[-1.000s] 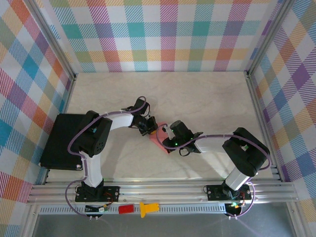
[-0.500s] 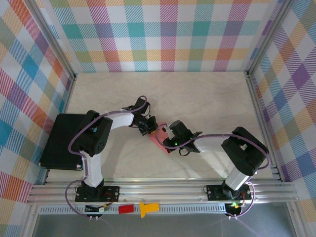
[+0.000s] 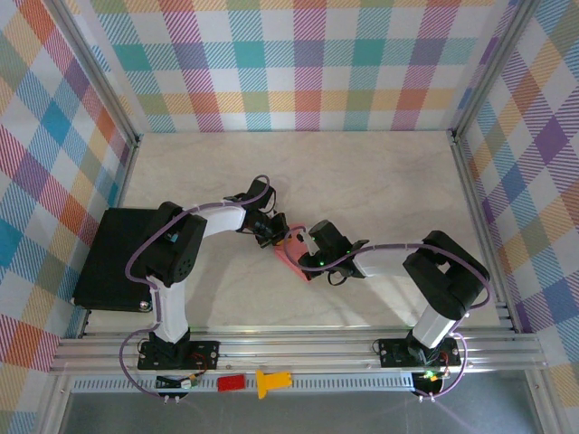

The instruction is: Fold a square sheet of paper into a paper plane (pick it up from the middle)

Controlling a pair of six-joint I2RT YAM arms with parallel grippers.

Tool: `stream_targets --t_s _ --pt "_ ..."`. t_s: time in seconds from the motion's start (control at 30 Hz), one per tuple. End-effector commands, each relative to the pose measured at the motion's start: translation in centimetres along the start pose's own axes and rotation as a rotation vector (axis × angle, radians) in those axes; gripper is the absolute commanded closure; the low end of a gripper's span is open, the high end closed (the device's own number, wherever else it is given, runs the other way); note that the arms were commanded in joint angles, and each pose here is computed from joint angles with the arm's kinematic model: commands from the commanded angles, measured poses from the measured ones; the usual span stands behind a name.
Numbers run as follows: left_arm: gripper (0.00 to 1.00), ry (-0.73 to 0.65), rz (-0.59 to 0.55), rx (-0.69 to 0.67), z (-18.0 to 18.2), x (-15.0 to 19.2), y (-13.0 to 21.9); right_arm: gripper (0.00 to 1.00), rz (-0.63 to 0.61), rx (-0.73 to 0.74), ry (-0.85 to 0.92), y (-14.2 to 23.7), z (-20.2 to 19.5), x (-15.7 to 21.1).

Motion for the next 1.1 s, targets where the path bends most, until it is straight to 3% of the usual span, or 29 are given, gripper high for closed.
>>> stream_targets --t_s 0.0,0.2,0.43,0.63,0.83,1.07 --pt "0.95 0.037 0.099 -0.126 2.7 2.5 -1.9 0.95 0.03 0.036 -0.029 -0.5 -0.6 0.2" --pt "0.95 0.021 0.074 -0.105 1.5 1.8 -0.9 0.96 0.061 0.059 -0.05 -0.7 -1.0 0.7" --pt "0.86 0.027 -0.103 -0.048 -1.1 -0.3 3.9 0.96 0.09 0.078 -0.081 -0.7 -1.4 1.0" --pt "0.81 0.057 -0.178 0.047 -1.3 0.3 6.1 0.96 0.111 0.079 -0.108 -0.8 -1.6 1.0" --pt "0.88 0.124 -0.152 0.202 -2.3 2.4 5.1 0.95 0.128 0.077 -0.126 -0.9 -1.6 1.0" --pt "0.94 0.164 -0.094 0.187 -1.7 4.4 2.6 0.95 0.14 0.08 -0.138 -1.0 -1.6 1.1"
Point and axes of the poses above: each hand's point on the last joint's axis, 136 mm out from that joint toward the fingers, its own y axis back along the fingers, its own z axis along the line the jaws close on, x = y × z, the point moved 4 cm from there along y, back along the fingers, and after that the axes turned 10 degrees about -y, right-handed, at the moved point
